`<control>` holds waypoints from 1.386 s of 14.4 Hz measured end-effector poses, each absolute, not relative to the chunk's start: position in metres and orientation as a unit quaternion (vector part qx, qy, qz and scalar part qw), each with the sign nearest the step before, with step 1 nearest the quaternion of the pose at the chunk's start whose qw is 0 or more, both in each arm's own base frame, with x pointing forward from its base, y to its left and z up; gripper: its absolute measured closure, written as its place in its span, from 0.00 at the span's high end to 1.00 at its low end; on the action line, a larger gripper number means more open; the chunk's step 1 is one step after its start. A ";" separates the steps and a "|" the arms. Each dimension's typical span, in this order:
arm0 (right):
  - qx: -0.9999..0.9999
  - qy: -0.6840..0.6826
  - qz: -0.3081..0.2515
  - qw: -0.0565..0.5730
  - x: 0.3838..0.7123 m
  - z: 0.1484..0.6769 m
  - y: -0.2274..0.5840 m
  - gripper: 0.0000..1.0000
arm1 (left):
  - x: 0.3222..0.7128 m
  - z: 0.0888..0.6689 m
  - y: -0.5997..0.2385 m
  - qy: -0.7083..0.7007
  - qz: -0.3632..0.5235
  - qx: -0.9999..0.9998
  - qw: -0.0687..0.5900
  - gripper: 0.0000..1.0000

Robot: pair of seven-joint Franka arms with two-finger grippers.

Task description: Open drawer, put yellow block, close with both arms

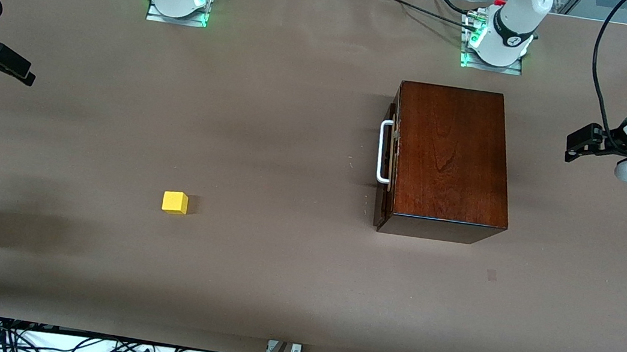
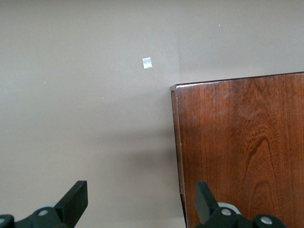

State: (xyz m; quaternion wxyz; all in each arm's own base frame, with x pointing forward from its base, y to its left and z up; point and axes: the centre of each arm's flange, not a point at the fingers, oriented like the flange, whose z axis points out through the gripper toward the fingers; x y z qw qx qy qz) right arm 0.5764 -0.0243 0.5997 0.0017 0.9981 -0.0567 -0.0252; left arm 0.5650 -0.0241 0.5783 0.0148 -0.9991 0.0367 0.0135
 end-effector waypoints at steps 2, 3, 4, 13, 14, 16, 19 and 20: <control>0.998 -0.057 -0.025 0.002 0.576 0.600 -0.024 1.00 | 0.565 0.579 -0.022 0.034 0.013 -0.999 0.015 1.00; 0.998 -0.057 -0.025 0.002 0.576 0.600 -0.024 1.00 | 0.565 0.579 -0.021 0.033 0.013 -0.999 0.015 1.00; 0.998 -0.057 -0.025 0.002 0.576 0.600 -0.024 1.00 | 0.565 0.579 -0.021 0.033 0.013 -0.999 0.015 1.00; 0.998 -0.057 -0.024 0.002 0.577 0.600 -0.025 1.00 | 0.554 0.566 -0.105 0.059 0.044 -0.997 0.018 1.00; 0.998 -0.057 -0.024 0.002 0.577 0.600 -0.025 1.00 | 0.548 0.563 -0.136 0.064 0.047 -0.997 0.019 1.00; 0.998 -0.058 -0.024 0.002 0.577 0.600 -0.025 1.00 | 0.534 0.553 -0.195 0.087 0.055 -0.995 0.021 1.00; 0.998 -0.058 -0.024 0.002 0.577 0.600 -0.025 1.00 | 0.520 0.527 -0.259 0.130 0.070 -0.989 0.016 1.00; 0.998 -0.058 -0.024 0.002 0.577 0.600 -0.025 1.00 | 0.518 0.515 -0.276 0.142 0.075 -0.987 0.011 1.00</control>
